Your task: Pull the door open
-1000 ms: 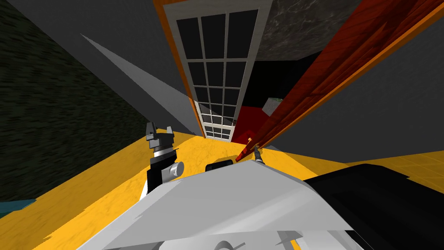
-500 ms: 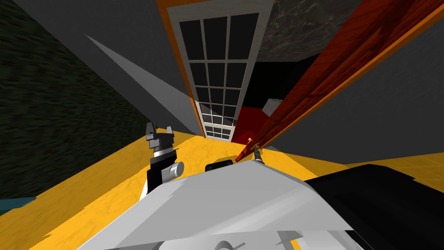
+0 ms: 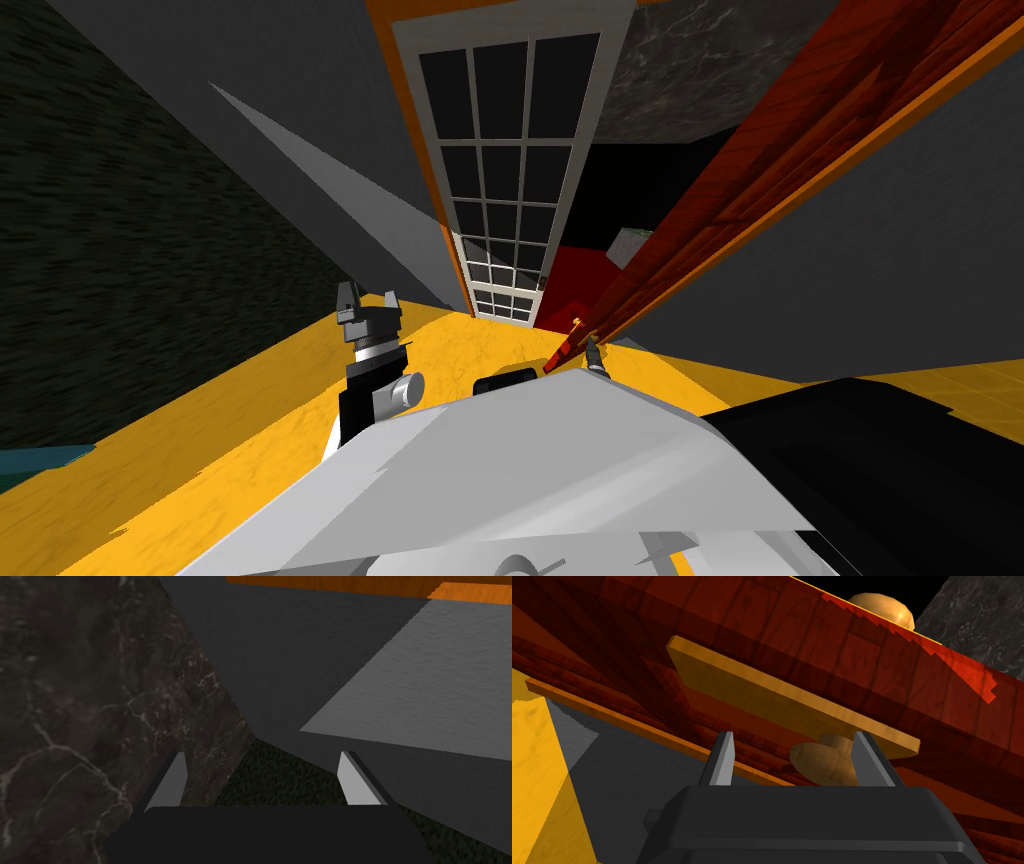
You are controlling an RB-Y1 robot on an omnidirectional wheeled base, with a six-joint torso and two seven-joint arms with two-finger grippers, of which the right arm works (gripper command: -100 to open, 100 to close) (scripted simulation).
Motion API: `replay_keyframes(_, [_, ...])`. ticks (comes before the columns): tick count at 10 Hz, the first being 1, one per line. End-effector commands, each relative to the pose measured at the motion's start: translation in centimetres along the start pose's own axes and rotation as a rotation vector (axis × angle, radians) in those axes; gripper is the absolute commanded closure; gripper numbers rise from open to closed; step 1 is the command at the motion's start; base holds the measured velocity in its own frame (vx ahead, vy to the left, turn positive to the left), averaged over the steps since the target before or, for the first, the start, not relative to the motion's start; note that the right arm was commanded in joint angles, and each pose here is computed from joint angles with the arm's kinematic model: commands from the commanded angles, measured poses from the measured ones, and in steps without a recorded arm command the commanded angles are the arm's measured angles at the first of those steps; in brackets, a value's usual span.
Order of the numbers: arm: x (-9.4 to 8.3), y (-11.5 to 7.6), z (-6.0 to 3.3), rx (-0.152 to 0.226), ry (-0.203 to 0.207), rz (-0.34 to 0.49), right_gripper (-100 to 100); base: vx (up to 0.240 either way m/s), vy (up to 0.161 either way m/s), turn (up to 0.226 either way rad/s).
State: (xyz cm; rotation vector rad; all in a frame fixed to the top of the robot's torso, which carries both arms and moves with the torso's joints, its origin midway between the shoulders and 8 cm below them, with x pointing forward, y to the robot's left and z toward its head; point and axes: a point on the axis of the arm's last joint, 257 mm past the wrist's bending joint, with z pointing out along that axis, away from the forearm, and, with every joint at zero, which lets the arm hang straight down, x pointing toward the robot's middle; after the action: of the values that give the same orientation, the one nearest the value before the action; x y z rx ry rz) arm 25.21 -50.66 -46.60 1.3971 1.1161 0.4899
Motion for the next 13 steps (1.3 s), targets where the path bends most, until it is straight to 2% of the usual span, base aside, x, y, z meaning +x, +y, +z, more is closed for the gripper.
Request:
replay_keyframes(1, [-2.13, -0.1, 0.54, 0.003, -0.036, 0.031, 100, -0.001, -0.006, 0.025])
replay_keyframes(3, [-2.13, -0.1, 0.54, 0.003, -0.036, 0.031, 100, 0.008, -0.011, -0.005])
replay_keyframes(4, [-2.19, 0.72, 0.94, -0.017, -0.037, 0.031, 100, -0.002, -0.008, -0.004])
replay_keyframes(6, [-2.13, -0.1, 0.54, 0.003, -0.036, 0.031, 100, -0.007, 0.009, 0.004])
replay_keyframes(9, [-1.98, 0.16, 0.85, -0.004, -0.036, 0.113, 100, -0.008, -0.006, 0.039])
replay_keyframes(13, [-1.93, 0.24, 0.96, -0.006, -0.036, 0.141, 100, -0.007, -0.007, 0.013])
